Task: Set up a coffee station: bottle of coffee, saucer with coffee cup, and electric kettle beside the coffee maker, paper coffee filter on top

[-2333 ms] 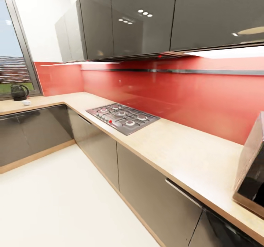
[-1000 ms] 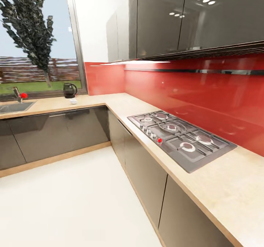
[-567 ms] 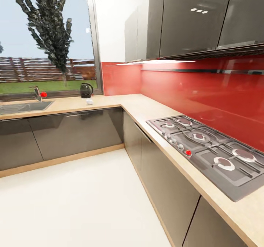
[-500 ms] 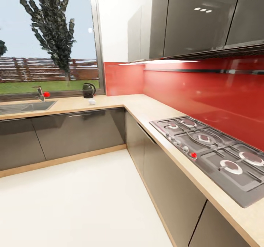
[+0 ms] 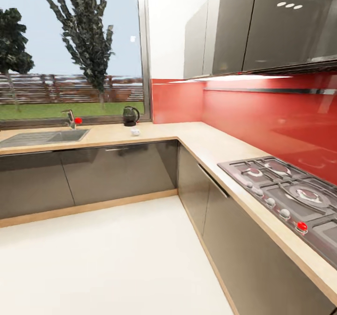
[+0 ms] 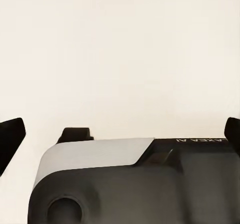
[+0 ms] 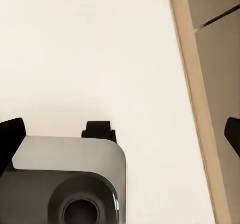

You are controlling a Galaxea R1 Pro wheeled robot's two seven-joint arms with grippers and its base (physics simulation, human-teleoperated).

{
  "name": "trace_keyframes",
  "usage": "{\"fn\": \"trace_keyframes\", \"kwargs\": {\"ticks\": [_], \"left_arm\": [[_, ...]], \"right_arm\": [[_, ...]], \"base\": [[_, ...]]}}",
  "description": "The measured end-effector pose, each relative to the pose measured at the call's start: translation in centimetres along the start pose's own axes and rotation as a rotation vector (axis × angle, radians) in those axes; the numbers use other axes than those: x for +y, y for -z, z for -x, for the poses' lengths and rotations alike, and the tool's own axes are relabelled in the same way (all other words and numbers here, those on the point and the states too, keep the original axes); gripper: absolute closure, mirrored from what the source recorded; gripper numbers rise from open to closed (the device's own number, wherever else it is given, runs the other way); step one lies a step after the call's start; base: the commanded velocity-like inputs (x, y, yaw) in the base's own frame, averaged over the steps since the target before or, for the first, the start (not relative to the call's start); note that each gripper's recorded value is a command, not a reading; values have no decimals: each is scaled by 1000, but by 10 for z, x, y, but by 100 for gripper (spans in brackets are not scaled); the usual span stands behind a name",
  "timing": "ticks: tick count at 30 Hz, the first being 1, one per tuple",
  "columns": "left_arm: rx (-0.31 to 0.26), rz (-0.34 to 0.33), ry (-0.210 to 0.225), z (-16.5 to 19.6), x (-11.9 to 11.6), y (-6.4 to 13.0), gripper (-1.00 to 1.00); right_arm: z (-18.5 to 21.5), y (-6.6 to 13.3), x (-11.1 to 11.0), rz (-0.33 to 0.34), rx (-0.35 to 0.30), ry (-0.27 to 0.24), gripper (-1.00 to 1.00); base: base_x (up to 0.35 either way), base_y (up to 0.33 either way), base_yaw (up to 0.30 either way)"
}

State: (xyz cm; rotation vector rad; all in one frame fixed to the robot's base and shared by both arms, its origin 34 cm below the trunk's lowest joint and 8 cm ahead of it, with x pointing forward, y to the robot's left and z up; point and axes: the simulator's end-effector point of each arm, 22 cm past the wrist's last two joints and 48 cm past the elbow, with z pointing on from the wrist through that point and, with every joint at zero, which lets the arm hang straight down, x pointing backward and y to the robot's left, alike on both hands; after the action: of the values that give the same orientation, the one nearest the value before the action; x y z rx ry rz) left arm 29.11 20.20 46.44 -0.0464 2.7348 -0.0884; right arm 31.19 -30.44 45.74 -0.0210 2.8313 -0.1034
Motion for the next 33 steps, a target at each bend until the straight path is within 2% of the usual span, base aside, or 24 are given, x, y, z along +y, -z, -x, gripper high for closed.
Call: {"fn": "trace_keyframes", "kwargs": {"ticks": [17, 24, 33], "left_arm": [[0, 0, 0, 0, 0, 0, -100], [0, 0, 0, 0, 0, 0, -100], [0, 0, 0, 0, 0, 0, -100]], "right_arm": [[0, 0, 0, -2, -2, 0, -100], [0, 0, 0, 0, 0, 1, -100], [0, 0, 0, -1, -2, 3, -100]], "base": [[325, 21, 224], [327, 95, 107], [327, 124, 227]]}}
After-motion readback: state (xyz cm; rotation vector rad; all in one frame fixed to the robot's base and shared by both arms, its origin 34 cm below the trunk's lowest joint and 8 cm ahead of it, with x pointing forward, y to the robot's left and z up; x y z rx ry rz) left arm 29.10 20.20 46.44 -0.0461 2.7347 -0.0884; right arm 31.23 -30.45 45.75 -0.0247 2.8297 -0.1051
